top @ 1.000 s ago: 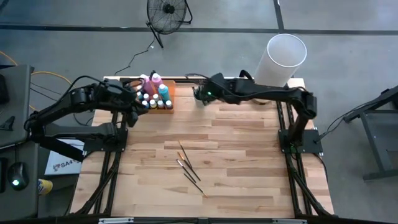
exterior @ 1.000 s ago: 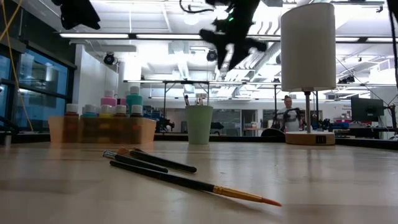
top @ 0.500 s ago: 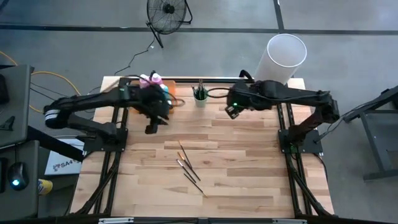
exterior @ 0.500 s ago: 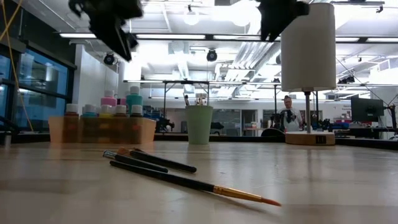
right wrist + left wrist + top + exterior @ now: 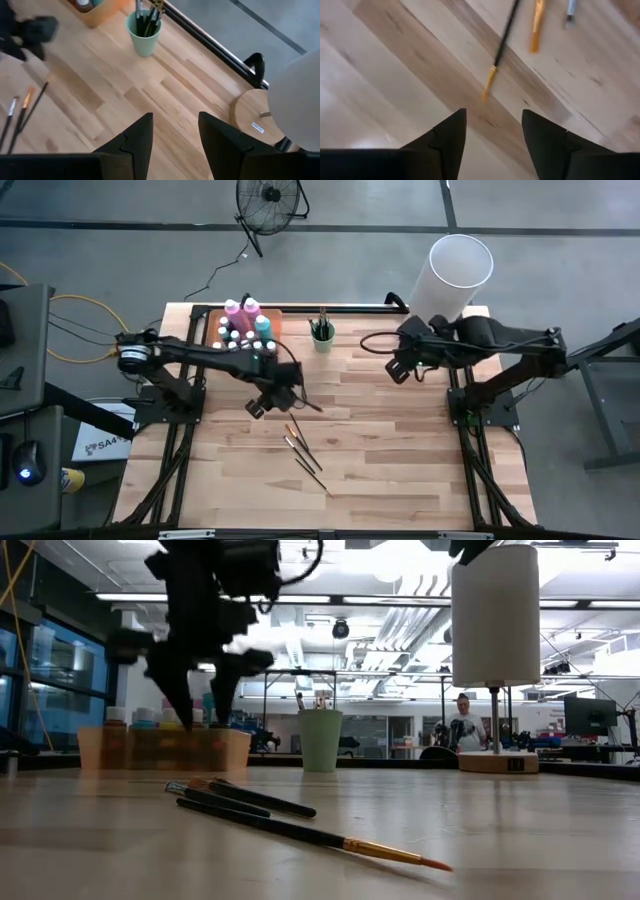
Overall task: Pick & Place Paint Supplies
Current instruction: Put the black paint brush into the green cup
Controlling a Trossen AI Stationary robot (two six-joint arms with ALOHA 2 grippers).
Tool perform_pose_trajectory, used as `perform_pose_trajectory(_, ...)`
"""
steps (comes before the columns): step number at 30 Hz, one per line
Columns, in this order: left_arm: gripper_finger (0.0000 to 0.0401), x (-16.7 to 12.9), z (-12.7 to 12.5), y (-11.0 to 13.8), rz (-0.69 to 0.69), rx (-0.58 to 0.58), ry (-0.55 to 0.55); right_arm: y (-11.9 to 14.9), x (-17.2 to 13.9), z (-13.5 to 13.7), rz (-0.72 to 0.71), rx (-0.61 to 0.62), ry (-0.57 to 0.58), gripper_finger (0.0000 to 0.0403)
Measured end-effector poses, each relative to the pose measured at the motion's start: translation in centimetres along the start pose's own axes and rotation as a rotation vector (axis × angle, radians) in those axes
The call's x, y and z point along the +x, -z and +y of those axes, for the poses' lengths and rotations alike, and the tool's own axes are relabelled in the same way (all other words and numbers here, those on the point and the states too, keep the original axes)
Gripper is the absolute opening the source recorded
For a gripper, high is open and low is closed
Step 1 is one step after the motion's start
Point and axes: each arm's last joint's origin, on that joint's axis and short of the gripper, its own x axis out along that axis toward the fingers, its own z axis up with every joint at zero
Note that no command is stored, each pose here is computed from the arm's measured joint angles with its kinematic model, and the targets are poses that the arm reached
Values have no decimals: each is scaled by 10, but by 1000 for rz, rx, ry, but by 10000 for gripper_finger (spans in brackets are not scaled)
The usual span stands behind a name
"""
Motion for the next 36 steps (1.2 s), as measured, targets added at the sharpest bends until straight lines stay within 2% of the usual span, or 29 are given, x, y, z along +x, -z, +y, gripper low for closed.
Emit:
perform_pose_trajectory(5,191,27,6,-5,18,36,5,4,-4,5,-1,-26,-18,152)
perform_pose_trajectory(13,191,52,8,-5,43,123,52,6,-4,7,0,-30,-21,152)
perform_pose_trajectory(20,191,63,10,-7,34,187,56,6,-4,7,1,-15,-21,152)
perform_pose_trajectory(29,191,78,9,-4,53,237,115,6,-4,7,0,-5,-22,152)
perform_pose_trajectory(32,181,80,8,-3,62,238,129,6,-4,7,1,-4,-23,152)
perform_pose_trajectory(36,146,80,6,-2,73,234,148,6,-4,7,1,-3,-23,152)
